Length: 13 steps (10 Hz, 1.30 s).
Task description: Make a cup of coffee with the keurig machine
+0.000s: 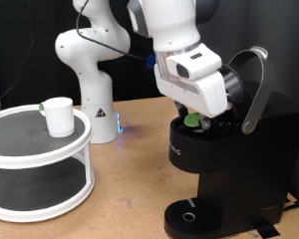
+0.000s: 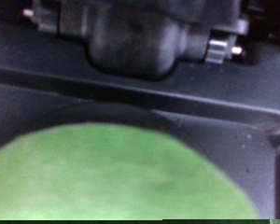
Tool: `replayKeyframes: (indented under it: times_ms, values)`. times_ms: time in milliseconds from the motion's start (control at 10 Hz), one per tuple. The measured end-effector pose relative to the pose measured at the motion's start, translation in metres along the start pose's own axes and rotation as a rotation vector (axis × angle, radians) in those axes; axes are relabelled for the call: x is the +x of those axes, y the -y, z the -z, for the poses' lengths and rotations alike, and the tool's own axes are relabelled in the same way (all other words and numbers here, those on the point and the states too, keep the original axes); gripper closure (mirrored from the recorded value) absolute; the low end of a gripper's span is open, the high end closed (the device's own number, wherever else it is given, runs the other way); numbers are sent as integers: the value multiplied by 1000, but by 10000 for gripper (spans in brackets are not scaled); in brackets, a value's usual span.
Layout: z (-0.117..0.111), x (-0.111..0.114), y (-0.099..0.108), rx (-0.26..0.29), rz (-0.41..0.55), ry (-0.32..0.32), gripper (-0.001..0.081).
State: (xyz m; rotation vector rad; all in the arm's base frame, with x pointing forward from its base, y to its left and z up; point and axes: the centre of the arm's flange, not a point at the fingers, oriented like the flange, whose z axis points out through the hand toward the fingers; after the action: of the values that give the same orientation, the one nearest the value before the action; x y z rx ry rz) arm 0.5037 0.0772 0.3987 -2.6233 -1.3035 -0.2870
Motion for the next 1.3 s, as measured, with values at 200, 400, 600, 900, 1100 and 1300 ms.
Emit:
replayKeyframes:
  times_ms: [200,400,600,900,1100,1300]
  values:
    - [-4,-2,-1,-6,-3,1,141]
    - [-4,-1,-2,-9,-3,-1,7]
    - [-4,-2,-2,-6,-10,-6,1]
    - [9,-6,-7,6,-30,-60,1]
    - [30,-14,-11,17,-36,-90,1]
    - [56,-23,-14,15,-51,-117,1]
